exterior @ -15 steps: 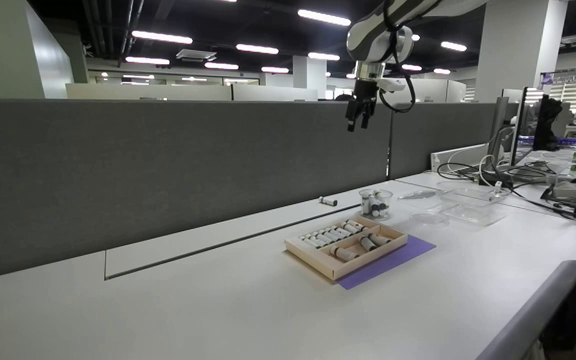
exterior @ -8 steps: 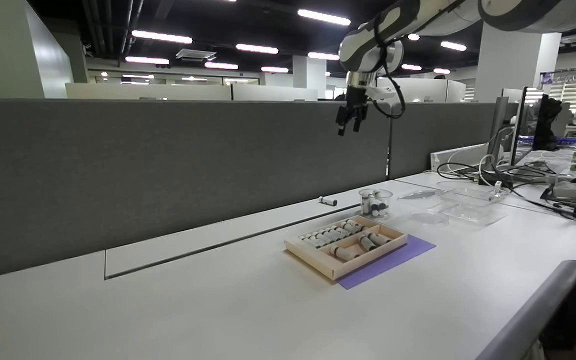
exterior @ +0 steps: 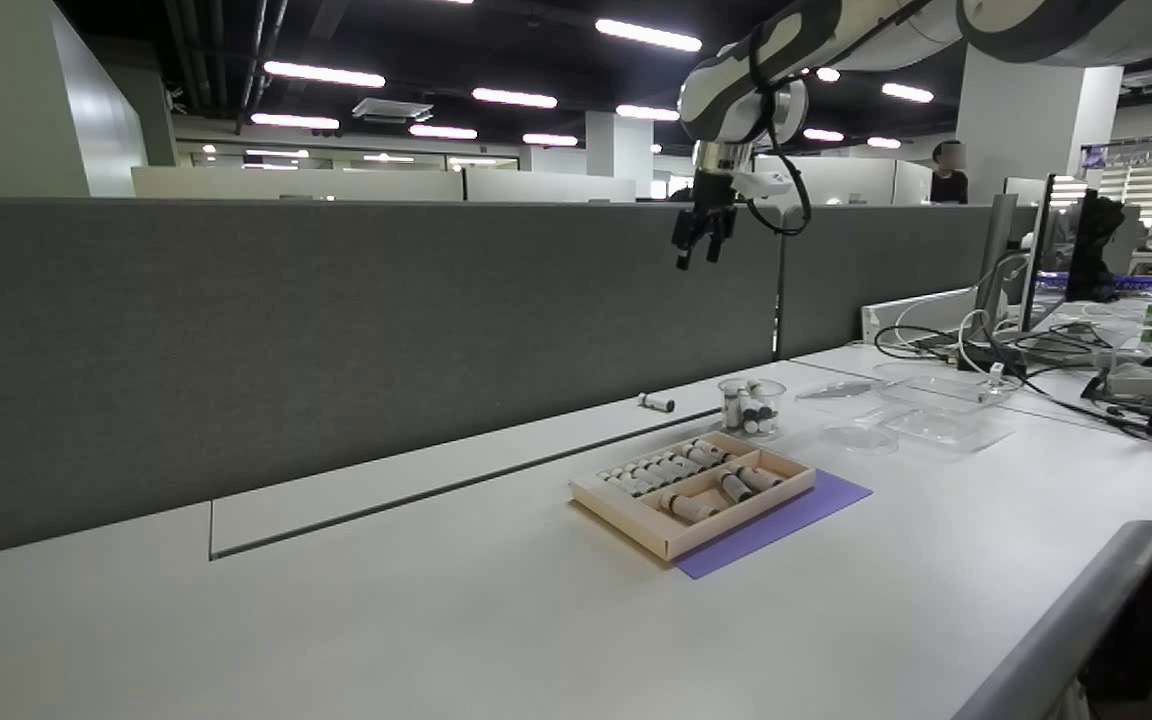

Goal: Pick the bottle on the table and put it in the bowl

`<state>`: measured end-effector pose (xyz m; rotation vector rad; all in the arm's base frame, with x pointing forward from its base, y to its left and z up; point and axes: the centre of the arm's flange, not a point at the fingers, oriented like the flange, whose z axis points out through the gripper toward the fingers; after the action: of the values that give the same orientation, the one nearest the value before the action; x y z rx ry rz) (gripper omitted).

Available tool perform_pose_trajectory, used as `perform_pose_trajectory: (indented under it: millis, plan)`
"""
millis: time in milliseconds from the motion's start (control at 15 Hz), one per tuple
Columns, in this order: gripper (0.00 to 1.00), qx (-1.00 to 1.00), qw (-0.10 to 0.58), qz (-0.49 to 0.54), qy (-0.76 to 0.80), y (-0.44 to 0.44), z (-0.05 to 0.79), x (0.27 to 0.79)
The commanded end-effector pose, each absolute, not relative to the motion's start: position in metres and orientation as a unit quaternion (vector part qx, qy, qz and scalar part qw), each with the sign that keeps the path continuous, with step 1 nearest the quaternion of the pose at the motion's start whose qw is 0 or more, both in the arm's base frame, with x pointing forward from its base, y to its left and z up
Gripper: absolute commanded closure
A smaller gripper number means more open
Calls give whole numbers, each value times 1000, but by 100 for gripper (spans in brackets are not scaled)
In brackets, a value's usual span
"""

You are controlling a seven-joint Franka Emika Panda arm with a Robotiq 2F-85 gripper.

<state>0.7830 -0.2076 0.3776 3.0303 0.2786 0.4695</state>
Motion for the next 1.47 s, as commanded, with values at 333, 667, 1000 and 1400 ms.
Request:
perform_pose_trajectory:
  millis: [333, 667, 1000, 1400]
  plan:
    - [0, 979, 28, 159, 121, -204, 331, 809]
    - [0, 980, 6, 147, 132, -197, 262, 825]
    - [0, 980, 5, 180, 79, -208, 213, 837]
    - [0, 980, -1, 179, 86, -216, 160, 840]
